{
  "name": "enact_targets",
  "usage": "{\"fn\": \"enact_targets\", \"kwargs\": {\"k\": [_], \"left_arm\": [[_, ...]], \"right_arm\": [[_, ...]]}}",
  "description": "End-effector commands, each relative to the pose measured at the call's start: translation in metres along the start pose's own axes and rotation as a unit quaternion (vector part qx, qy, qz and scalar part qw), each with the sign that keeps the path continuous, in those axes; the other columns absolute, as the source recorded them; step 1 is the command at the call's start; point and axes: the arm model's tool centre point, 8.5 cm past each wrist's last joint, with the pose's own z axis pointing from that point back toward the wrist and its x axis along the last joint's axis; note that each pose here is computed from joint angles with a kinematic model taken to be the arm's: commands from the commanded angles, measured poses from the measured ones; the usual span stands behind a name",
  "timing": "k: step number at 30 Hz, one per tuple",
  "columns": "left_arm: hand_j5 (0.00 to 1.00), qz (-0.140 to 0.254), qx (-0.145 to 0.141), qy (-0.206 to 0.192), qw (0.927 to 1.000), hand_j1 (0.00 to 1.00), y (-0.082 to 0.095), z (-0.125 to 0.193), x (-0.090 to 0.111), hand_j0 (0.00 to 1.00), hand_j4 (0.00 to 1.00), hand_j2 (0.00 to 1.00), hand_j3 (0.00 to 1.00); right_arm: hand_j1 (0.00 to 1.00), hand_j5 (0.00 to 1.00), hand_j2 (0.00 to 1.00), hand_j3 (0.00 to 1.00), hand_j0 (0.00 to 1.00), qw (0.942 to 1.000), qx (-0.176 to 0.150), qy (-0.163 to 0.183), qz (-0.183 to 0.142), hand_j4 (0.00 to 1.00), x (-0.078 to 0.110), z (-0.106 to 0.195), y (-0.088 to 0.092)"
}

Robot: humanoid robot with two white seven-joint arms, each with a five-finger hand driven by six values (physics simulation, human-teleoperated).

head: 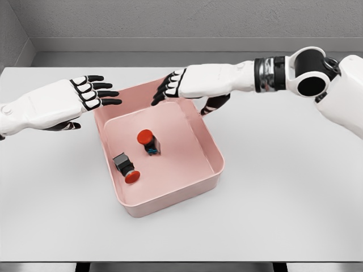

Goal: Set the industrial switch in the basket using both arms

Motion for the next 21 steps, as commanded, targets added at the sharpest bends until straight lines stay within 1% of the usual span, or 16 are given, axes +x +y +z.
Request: {"fn": "enact_targets", "kwargs": {"k": [1, 4, 5, 7, 9, 15, 21], "left_arm": [[1.00, 0.002, 0.002, 0.000, 1.0000, 1.00, 0.001, 0.000, 0.000, 1.00, 1.00, 1.00, 1.00], [1.00, 0.002, 0.001, 0.001, 1.0000, 1.00, 0.000, 0.000, 0.000, 1.00, 1.00, 1.00, 1.00], [1.00, 0.003, 0.001, 0.000, 1.0000, 1.00, 0.000, 0.000, 0.000, 1.00, 1.00, 1.00, 1.00], [1.00, 0.003, 0.001, 0.000, 1.0000, 1.00, 0.000, 0.000, 0.000, 1.00, 1.00, 1.00, 1.00], [1.00, 0.003, 0.001, 0.000, 1.0000, 1.00, 0.000, 0.000, 0.000, 1.00, 1.00, 1.00, 1.00], [1.00, 0.004, 0.003, 0.000, 1.0000, 1.00, 0.000, 0.000, 0.000, 1.00, 1.00, 1.00, 1.00], [1.00, 0.003, 0.002, 0.001, 1.0000, 1.00, 0.000, 0.000, 0.000, 1.00, 1.00, 1.00, 1.00]], "right_arm": [[1.00, 1.00, 1.00, 1.00, 1.00, 0.9988, -0.021, 0.042, -0.016, 1.00, -0.016, 0.044, -0.004], [1.00, 1.00, 1.00, 1.00, 1.00, 0.9956, -0.035, 0.078, -0.038, 1.00, -0.027, 0.078, 0.010], [1.00, 1.00, 1.00, 1.00, 1.00, 0.9948, -0.034, 0.086, -0.043, 1.00, -0.029, 0.086, 0.014], [1.00, 1.00, 1.00, 1.00, 1.00, 0.9923, -0.038, 0.099, -0.064, 1.00, -0.032, 0.103, 0.024], [1.00, 1.00, 1.00, 1.00, 1.00, 0.9905, -0.043, 0.112, -0.068, 1.00, -0.034, 0.114, 0.028], [1.00, 1.00, 1.00, 1.00, 1.00, 0.9897, -0.039, 0.116, -0.073, 1.00, -0.035, 0.119, 0.033], [1.00, 1.00, 1.00, 1.00, 1.00, 0.9898, -0.040, 0.116, -0.073, 1.00, -0.035, 0.118, 0.033]]}}
